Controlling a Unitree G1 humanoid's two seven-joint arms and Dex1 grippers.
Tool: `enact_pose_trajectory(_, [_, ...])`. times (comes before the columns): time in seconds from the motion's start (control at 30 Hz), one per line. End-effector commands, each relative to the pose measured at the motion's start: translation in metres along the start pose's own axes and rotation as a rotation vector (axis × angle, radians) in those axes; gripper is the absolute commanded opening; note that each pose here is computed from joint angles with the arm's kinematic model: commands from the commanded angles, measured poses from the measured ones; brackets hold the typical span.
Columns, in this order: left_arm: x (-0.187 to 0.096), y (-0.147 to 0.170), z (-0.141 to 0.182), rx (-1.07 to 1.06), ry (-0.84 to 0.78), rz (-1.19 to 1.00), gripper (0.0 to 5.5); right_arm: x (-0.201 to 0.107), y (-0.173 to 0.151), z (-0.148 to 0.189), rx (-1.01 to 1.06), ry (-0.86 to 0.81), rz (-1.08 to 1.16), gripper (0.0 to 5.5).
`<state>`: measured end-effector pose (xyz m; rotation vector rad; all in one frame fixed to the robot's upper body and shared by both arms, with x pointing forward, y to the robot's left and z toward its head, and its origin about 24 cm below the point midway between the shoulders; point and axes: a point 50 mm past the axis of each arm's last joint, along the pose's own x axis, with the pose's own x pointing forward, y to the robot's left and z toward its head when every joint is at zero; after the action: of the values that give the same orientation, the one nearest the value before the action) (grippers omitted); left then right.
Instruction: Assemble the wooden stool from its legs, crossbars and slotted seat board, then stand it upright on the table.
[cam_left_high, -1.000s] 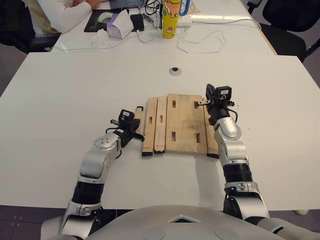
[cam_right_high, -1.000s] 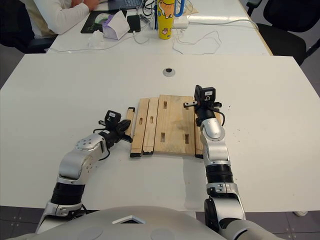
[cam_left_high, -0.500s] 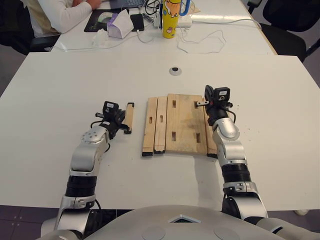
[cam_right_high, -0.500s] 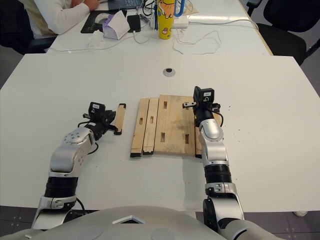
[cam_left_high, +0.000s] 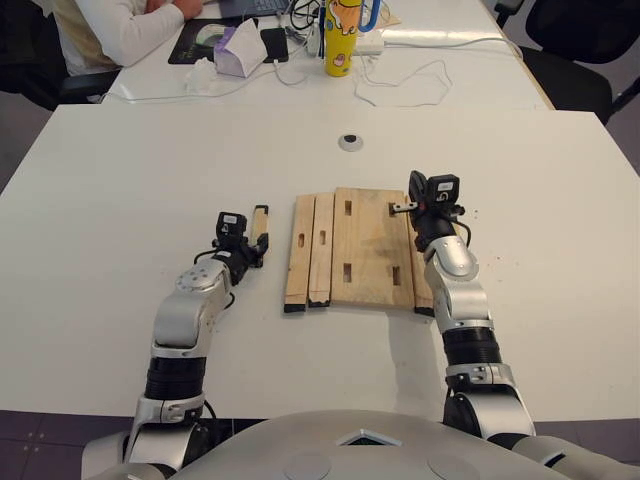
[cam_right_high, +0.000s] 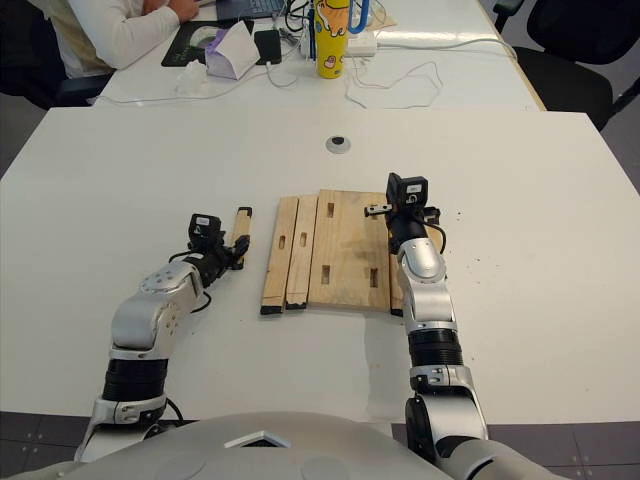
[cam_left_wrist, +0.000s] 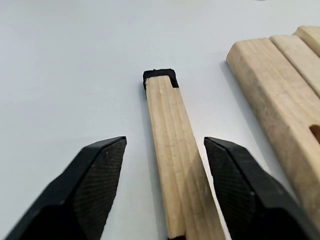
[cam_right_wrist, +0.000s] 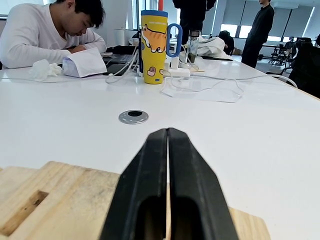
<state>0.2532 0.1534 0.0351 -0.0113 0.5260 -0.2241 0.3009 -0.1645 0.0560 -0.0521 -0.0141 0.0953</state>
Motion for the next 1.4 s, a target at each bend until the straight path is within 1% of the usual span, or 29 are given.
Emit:
enact_pose_trajectory(0.03, [0.000, 0.002, -0.009, 0.041, 0.053, 0.018, 3.29, 0.001, 0.002, 0.003, -0.019, -0.016, 0.003, 0.00])
enact_pose_trajectory(0.13, [0.000, 0.004, -0.012, 0.079, 0.063, 0.029, 3.29, 0.001, 0.002, 0.003, -0.023, -0.020, 0.003, 0.00])
enact_pose_trajectory(0.17, [0.001, 0.003, -0.013, 0.089, 0.065, 0.026, 3.13, 0.001, 0.002, 0.003, -0.023, -0.021, 0.003, 0.00])
enact_pose_trajectory(0.2, [0.001, 0.002, -0.013, 0.096, 0.066, 0.022, 3.09, 0.001, 0.002, 0.003, -0.024, -0.022, 0.003, 0.00])
enact_pose_trajectory(0.57, [0.000, -0.003, -0.013, 0.145, 0.072, -0.011, 1.37, 0.002, 0.003, 0.006, -0.026, -0.033, 0.002, 0.00])
enact_pose_trajectory(0.7, [0.001, -0.004, -0.011, 0.151, 0.060, -0.019, 1.31, 0.003, 0.004, 0.008, -0.024, -0.040, 0.004, 0.00])
enact_pose_trajectory(0.8, [0.001, -0.006, -0.004, 0.203, 0.013, -0.031, 1.31, 0.005, 0.005, 0.011, -0.016, -0.046, 0.024, 0.00])
enact_pose_trajectory(0.87, [0.001, -0.007, 0.006, 0.224, -0.052, -0.029, 1.31, 0.008, 0.008, 0.018, 0.019, -0.057, 0.075, 0.00])
enact_pose_trajectory(0.93, [0.000, -0.006, 0.022, 0.261, -0.157, -0.008, 1.31, 0.012, 0.016, 0.030, 0.108, -0.070, 0.164, 0.00])
enact_pose_trajectory(1.0, [-0.002, -0.010, 0.039, 0.291, -0.272, -0.026, 1.31, 0.012, 0.029, 0.040, 0.288, -0.033, 0.304, 0.38])
enact_pose_trajectory(1.1, [-0.010, -0.022, 0.060, 0.291, -0.440, -0.091, 1.31, 0.004, 0.049, 0.054, 0.585, 0.084, 0.530, 0.84])
enact_pose_trajectory(1.2, [-0.015, -0.031, 0.069, 0.290, -0.527, -0.142, 1.31, -0.003, 0.055, 0.067, 0.818, 0.142, 0.664, 1.29])
enact_pose_trajectory(1.33, [-0.019, -0.041, 0.073, 0.274, -0.580, -0.211, 1.31, -0.005, 0.054, 0.079, 1.015, 0.179, 0.712, 1.86])
enact_pose_trajectory(1.4, [-0.020, -0.044, 0.072, 0.271, -0.594, -0.239, 1.31, -0.004, 0.052, 0.082, 1.067, 0.193, 0.714, 2.10])
